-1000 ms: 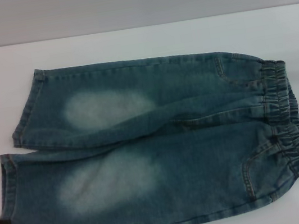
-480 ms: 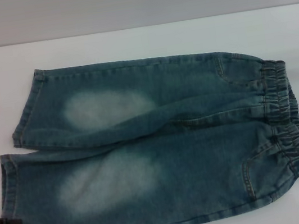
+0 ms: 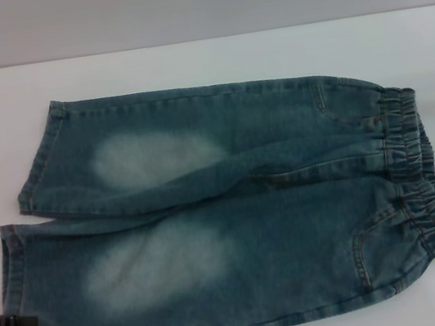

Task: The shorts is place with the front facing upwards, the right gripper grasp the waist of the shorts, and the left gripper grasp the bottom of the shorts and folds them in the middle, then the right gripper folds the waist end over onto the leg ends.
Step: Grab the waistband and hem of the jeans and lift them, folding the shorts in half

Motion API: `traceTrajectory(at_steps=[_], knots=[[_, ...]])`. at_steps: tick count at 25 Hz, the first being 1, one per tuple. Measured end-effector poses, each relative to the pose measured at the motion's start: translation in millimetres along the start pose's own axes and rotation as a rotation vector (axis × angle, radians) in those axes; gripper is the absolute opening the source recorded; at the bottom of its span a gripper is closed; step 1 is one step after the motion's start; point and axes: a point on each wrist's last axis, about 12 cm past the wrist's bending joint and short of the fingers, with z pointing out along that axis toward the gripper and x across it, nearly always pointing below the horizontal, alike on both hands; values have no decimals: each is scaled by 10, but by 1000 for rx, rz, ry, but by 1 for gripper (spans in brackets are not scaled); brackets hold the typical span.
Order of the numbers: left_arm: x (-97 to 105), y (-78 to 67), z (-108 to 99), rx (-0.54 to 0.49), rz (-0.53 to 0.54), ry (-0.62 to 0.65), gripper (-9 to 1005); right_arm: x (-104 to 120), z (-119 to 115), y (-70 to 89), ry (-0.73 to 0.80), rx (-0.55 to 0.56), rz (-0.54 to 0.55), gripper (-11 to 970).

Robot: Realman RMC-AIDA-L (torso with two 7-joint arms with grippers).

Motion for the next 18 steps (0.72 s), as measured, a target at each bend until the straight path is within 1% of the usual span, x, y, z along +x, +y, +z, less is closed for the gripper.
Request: traceTrajectory(at_steps=[9, 14, 18], knots=[[-9, -5, 13, 2, 4, -2, 770, 19, -22, -2, 6, 3, 4, 505], [-57, -40, 33, 13, 3, 3, 768, 30, -42, -15, 10, 8, 5, 505], [-97, -75, 89, 25, 7, 9, 767, 34, -55, -24, 10, 11, 8, 504]])
